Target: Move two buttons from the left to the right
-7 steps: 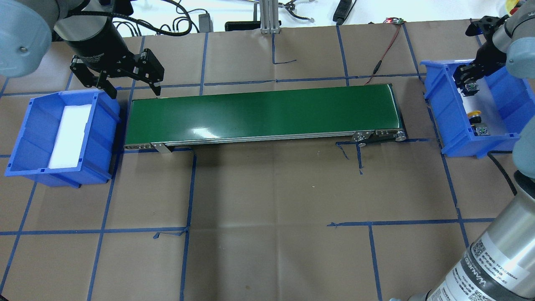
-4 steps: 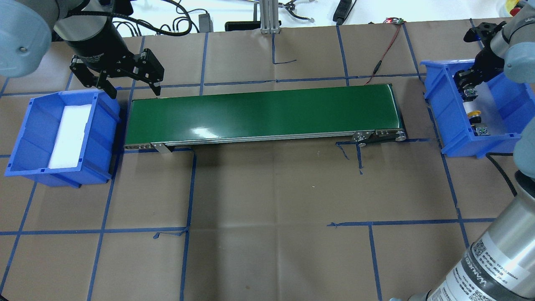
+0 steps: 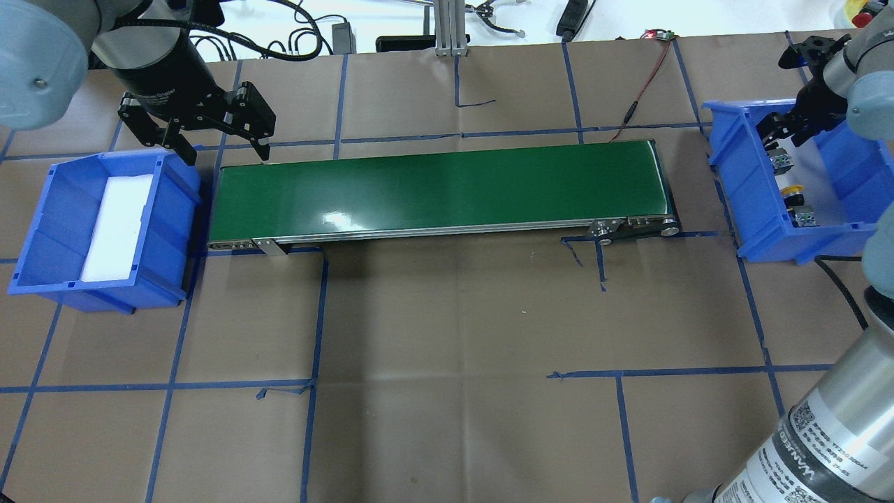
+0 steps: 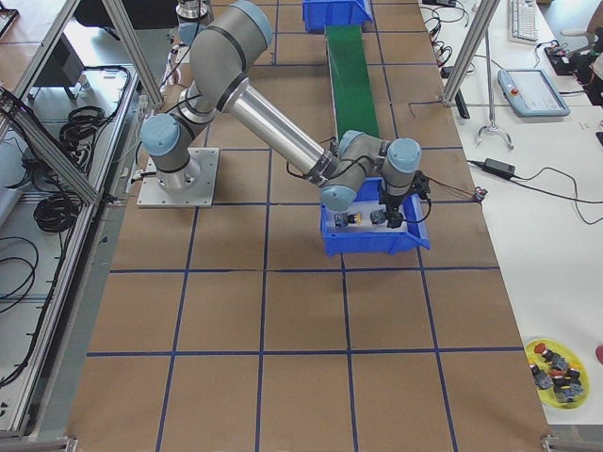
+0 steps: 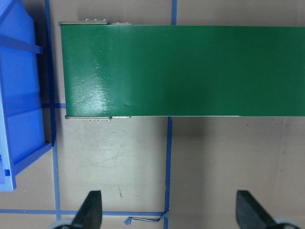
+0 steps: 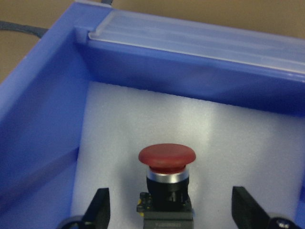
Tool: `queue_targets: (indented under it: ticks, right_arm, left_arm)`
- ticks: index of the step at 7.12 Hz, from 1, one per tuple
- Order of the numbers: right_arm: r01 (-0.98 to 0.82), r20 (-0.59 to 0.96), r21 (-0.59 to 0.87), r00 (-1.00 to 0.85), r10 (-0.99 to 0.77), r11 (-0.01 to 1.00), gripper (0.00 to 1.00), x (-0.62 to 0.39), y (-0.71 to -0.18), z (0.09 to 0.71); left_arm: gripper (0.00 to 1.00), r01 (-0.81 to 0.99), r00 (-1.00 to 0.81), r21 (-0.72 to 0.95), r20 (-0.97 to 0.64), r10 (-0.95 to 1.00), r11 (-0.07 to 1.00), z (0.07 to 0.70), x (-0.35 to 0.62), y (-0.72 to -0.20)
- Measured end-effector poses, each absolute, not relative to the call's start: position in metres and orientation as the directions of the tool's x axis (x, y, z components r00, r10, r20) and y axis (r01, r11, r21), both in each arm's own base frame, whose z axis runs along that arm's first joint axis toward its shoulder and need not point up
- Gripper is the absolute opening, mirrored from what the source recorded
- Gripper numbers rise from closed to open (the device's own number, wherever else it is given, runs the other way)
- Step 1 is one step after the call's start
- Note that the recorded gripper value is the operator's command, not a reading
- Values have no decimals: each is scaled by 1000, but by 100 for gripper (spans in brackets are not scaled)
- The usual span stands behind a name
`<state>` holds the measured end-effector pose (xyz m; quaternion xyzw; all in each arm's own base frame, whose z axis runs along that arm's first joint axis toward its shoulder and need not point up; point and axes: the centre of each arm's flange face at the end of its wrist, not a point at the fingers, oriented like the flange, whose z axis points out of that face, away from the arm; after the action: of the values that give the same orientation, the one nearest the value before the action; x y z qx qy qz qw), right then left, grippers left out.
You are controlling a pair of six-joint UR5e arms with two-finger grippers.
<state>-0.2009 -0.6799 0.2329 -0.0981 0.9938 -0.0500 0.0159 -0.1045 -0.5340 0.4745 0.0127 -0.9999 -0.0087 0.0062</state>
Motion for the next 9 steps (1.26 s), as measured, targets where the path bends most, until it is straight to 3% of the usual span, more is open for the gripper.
queue_targets:
  ticks: [2,5,9]
  right_arm:
    - [-195,8,-135,-981,-196,971,100,-198,-673,270]
    - [-222,40,-251,-975,-219,942,100,-161,-649,377]
    - [7,-134,-218,-991,-22,976,100,43,-614,470]
  left_arm:
    - [100,-25,-1000,18,12,-25,1000,475,-104,-534]
    - [100,-25,-1000,17,13,-25,1000,475,-105,-534]
    - [100,-25,-1000,18,14,-25,1000,474,-105,-534]
